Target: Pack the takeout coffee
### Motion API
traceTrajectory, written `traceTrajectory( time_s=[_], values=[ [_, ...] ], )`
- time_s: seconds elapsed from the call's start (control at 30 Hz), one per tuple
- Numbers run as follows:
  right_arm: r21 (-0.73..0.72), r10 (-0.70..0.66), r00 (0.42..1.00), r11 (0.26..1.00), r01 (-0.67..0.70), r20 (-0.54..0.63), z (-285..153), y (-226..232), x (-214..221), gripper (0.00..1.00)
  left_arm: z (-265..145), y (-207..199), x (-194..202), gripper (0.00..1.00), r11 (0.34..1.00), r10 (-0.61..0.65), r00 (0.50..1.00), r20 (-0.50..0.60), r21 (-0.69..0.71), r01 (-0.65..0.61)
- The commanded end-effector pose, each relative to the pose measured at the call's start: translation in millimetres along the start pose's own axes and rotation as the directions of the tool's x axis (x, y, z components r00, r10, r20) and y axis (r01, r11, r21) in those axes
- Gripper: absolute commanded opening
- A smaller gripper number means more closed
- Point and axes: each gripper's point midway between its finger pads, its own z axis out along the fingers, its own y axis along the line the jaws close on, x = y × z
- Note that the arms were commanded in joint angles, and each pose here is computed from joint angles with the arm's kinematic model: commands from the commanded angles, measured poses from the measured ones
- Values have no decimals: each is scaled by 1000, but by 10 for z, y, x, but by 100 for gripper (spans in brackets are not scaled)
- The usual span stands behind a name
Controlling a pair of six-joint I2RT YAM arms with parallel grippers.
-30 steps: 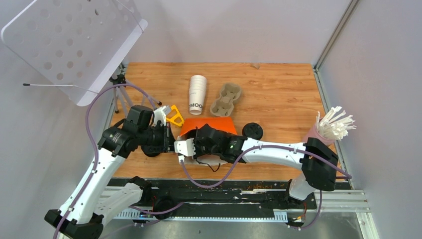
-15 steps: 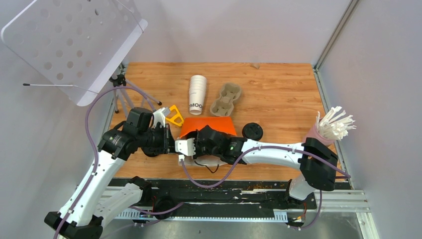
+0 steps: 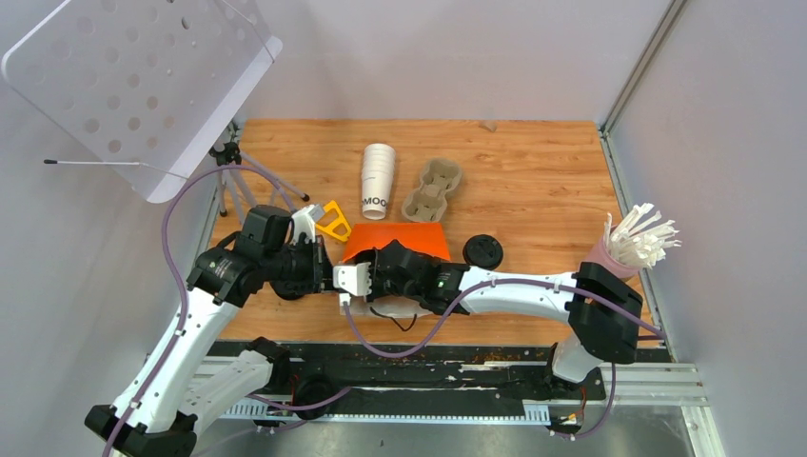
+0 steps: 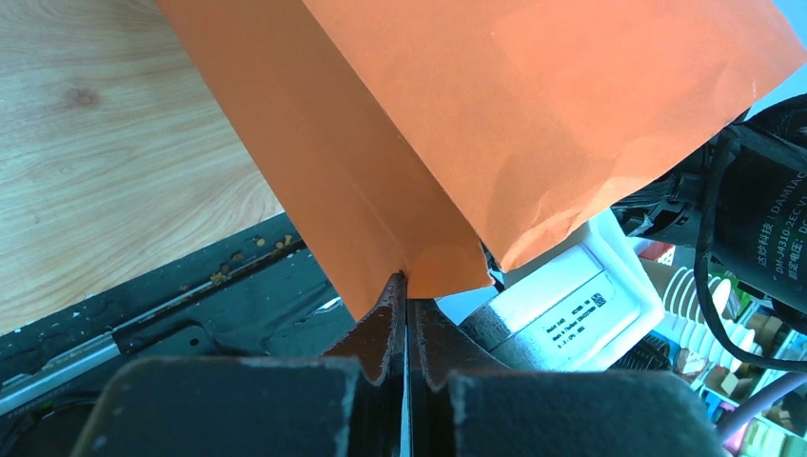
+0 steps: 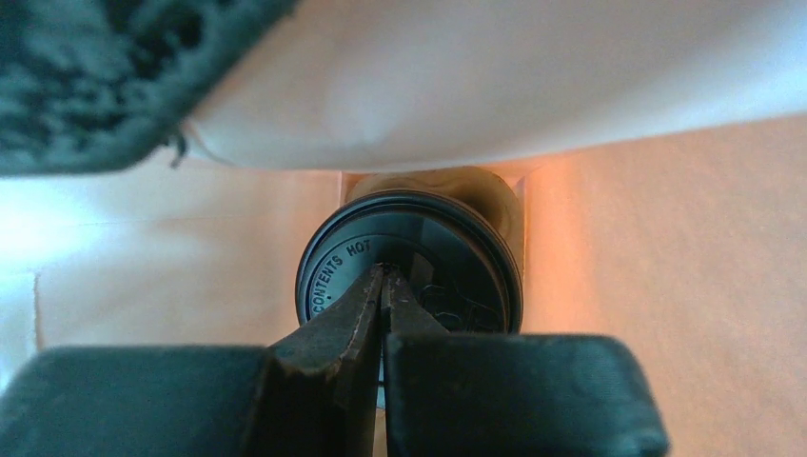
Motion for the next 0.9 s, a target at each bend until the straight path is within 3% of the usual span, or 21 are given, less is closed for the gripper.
traceTrajectory(
  time_s=[0.0,0.57,0.87],
  values=[
    [58,27,999,998,-26,-25,11,-103,56,4,-33,-104,-18,0,999,8,1000,2,42,-8],
    [41,54,999,998,-54,0,-374,-218,-105,5,-28,-129,-164,0,1000,13,1000,19,16,-14],
    [-50,99,995,994,-98,23,-624,-189,-285,7,-84,-208,-246,0,1000,10,1000,20,14,-10]
  ],
)
